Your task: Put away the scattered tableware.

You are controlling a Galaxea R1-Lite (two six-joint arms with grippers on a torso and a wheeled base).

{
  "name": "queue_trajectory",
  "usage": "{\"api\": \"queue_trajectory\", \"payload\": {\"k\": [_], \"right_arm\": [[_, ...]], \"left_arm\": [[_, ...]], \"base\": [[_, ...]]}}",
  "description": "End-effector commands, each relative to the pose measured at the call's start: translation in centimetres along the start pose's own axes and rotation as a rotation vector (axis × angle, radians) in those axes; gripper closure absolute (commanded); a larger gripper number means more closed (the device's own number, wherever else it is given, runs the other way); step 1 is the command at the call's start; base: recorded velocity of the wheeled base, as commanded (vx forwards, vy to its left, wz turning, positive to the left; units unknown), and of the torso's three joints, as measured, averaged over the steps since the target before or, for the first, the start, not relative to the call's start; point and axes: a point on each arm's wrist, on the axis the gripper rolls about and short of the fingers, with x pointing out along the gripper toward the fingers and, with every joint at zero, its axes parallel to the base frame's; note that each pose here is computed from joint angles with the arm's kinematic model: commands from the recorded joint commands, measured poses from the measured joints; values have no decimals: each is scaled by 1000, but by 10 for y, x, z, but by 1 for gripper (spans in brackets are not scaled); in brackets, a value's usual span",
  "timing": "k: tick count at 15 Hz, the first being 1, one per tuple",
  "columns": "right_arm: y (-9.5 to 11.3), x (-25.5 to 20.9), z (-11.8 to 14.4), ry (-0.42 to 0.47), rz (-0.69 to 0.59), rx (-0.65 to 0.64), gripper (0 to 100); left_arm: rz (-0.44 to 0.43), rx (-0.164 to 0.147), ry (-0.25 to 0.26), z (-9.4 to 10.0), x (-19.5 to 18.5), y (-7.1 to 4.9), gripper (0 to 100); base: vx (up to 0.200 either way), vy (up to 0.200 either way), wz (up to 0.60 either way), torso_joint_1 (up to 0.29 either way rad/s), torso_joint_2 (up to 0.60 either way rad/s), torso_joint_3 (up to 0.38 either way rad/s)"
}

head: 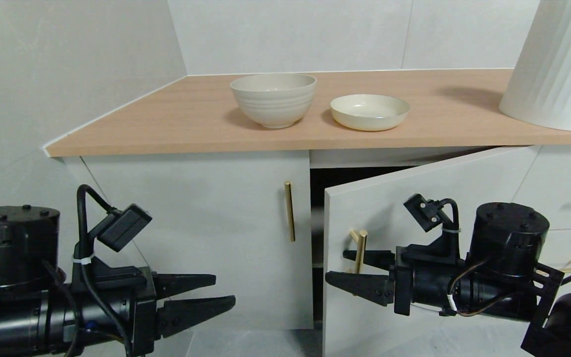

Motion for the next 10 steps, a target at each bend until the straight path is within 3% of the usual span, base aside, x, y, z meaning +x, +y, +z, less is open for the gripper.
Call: {"api": "queue_trajectory", "payload": {"k": [1,4,6,8,9,10], "right_arm": [[-1,1,-1,3,-1,3,0],[-1,0,0,0,-4,2,0],[0,-1,1,-6,-5,-1,0],[8,-9,6,-25,6,-11,0],[9,-10,5,-25,6,-11,0],[9,-11,6,-27,7,-15,0]], "left_arm": [[-1,-1,5,2,5,3,100],[-18,28,-20,8,16,7,100],[-34,26,6,6,34,15,100],[-70,39,-18,12,54,18,100],[-93,26,-22,15,60,15,100],[-150,-12,-37,25,74,5,100]], "base": [[0,0,0,0,0,0],[0,0,0,0,0,0],[0,0,0,0,0,0],[0,0,0,0,0,0],[0,0,0,0,0,0],[0,0,0,0,0,0]]}}
